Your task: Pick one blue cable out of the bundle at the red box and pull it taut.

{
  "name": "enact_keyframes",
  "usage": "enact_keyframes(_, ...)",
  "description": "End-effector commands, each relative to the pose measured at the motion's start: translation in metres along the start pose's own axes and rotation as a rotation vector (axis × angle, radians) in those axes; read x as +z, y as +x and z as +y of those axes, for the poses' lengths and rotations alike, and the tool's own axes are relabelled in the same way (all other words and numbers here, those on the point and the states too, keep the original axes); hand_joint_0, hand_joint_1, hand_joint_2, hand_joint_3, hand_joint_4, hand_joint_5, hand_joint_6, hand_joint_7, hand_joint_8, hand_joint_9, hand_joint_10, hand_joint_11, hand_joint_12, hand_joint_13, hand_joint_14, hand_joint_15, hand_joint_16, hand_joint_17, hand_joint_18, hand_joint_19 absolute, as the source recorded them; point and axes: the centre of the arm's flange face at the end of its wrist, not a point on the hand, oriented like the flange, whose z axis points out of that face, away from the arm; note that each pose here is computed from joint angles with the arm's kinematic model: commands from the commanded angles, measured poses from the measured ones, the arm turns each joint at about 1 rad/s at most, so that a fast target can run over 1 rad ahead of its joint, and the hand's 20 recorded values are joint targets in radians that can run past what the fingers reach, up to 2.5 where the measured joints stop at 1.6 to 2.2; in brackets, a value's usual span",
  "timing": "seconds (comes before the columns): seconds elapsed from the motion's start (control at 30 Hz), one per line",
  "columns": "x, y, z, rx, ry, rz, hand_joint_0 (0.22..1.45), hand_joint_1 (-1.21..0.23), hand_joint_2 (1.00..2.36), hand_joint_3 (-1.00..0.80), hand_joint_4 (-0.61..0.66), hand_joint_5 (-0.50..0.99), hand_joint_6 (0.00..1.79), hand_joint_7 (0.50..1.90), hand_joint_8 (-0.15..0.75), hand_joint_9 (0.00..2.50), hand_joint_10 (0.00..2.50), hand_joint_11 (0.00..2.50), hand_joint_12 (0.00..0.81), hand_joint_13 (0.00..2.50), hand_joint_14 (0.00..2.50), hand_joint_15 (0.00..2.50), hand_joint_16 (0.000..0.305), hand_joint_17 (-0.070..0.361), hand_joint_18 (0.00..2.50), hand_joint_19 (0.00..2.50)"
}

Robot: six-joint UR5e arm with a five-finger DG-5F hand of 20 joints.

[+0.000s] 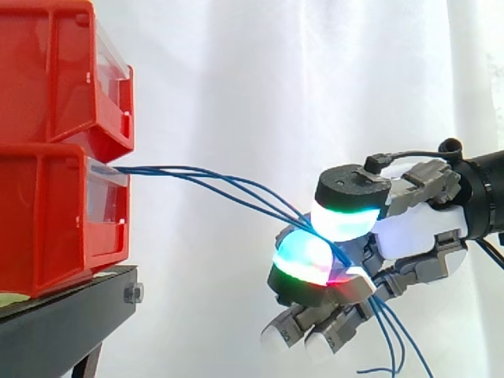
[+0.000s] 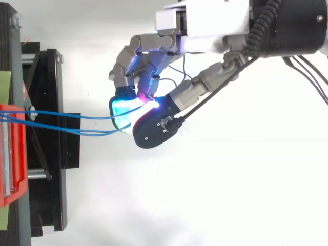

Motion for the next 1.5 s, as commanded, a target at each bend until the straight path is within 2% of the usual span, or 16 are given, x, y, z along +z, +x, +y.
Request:
enact_keyframes(0.0, 0.0001, 0.0006, -0.0001, 0.000, 0.001, 0.001, 0.72, -0.85, 1.01, -0.32, 0.03, -0.19, 0.94, 0.89, 0.376, 0.81, 0.34, 1.15, 0.316, 0.36, 0.00, 0.06, 0.049, 0.111, 0.50, 0.16)
enact_keyframes(0.17, -0.0001, 0.0004, -0.0002, -0.002, 0.003, 0.000, 0.70, -0.84, 1.02, -0.23, 0.02, -0.19, 0.95, 0.97, 0.375, 0.81, 0.35, 1.16, 0.317, 0.36, 0.00, 0.07, 0.049, 0.111, 0.50, 0.17)
enact_keyframes(0.23, -0.0001, 0.0006, -0.0002, -0.002, 0.002, 0.001, 0.70, -0.84, 1.02, -0.23, 0.01, -0.19, 0.95, 0.96, 0.371, 0.81, 0.35, 1.16, 0.317, 0.36, 0.00, 0.07, 0.049, 0.111, 0.50, 0.16)
enact_keyframes(0.33, -0.0003, 0.0006, -0.0003, 0.000, 0.004, 0.001, 0.72, -0.87, 1.02, -0.27, 0.00, -0.19, 0.96, 0.91, 0.363, 0.80, 0.33, 1.18, 0.319, 0.34, 0.00, 0.05, 0.050, 0.112, 0.49, 0.15)
enact_keyframes(0.4, -0.0004, -0.0004, -0.0004, 0.002, 0.002, 0.001, 0.75, -0.91, 1.01, -0.31, 0.05, -0.20, 0.95, 0.91, 0.366, 0.80, 0.29, 1.20, 0.321, 0.34, 0.00, 0.05, 0.050, 0.112, 0.48, 0.14)
enact_keyframes(0.63, -0.0006, -0.0030, 0.0013, 0.002, -0.002, -0.003, 0.79, -0.95, 1.01, -0.38, 0.04, -0.19, 0.95, 0.90, 0.356, 0.80, 0.22, 1.24, 0.324, 0.34, 0.00, 0.05, 0.050, 0.113, 0.47, 0.12)
enact_keyframes(0.87, -0.0001, -0.0048, 0.0043, 0.002, -0.010, -0.006, 0.81, -0.97, 1.01, -0.42, 0.04, -0.22, 0.95, 0.85, 0.277, 0.73, 0.25, 1.19, 0.320, 0.31, 0.00, 0.03, 0.050, 0.113, 0.46, 0.10)
enact_keyframes(0.93, -0.0001, -0.0048, 0.0043, 0.002, -0.010, -0.006, 0.80, -0.98, 1.01, -0.43, 0.04, -0.22, 0.94, 0.85, 0.270, 0.72, 0.24, 1.17, 0.319, 0.30, 0.00, 0.03, 0.050, 0.113, 0.45, 0.10)
enact_keyframes(1.0, 0.0000, -0.0050, 0.0056, 0.002, -0.012, -0.006, 0.69, -0.99, 1.00, -0.50, 0.05, -0.23, 0.94, 0.83, 0.269, 0.71, 0.20, 1.20, 0.316, 0.29, 0.00, 0.02, 0.050, 0.113, 0.46, 0.11)
enact_keyframes(1.1, 0.0000, -0.0050, 0.0056, 0.002, -0.012, -0.006, 0.57, -0.93, 1.00, -0.50, 0.07, -0.23, 0.93, 0.82, 0.289, 0.75, 0.19, 1.19, 0.316, 0.29, 0.00, 0.03, 0.051, 0.115, 0.46, 0.16)
enact_keyframes(1.17, 0.0000, -0.0050, 0.0056, 0.002, -0.012, -0.006, 0.53, -0.87, 1.00, -0.50, 0.10, -0.22, 0.93, 0.82, 0.312, 0.76, 0.20, 1.16, 0.320, 0.29, 0.00, 0.04, 0.052, 0.118, 0.46, 0.17)
enact_keyframes(1.43, -0.0006, -0.0052, 0.0065, 0.002, -0.012, -0.006, 0.51, -0.75, 1.00, -0.50, 0.11, -0.20, 0.92, 0.81, 0.345, 0.81, 0.20, 1.13, 0.326, 0.31, 0.00, 0.05, 0.054, 0.121, 0.47, 0.20)
enact_keyframes(1.47, -0.0001, -0.0050, 0.0055, 0.002, -0.010, -0.006, 0.54, -0.70, 1.00, -0.50, 0.10, -0.20, 0.92, 0.82, 0.337, 0.82, 0.13, 1.16, 0.318, 0.31, 0.00, 0.05, 0.052, 0.117, 0.46, 0.21)
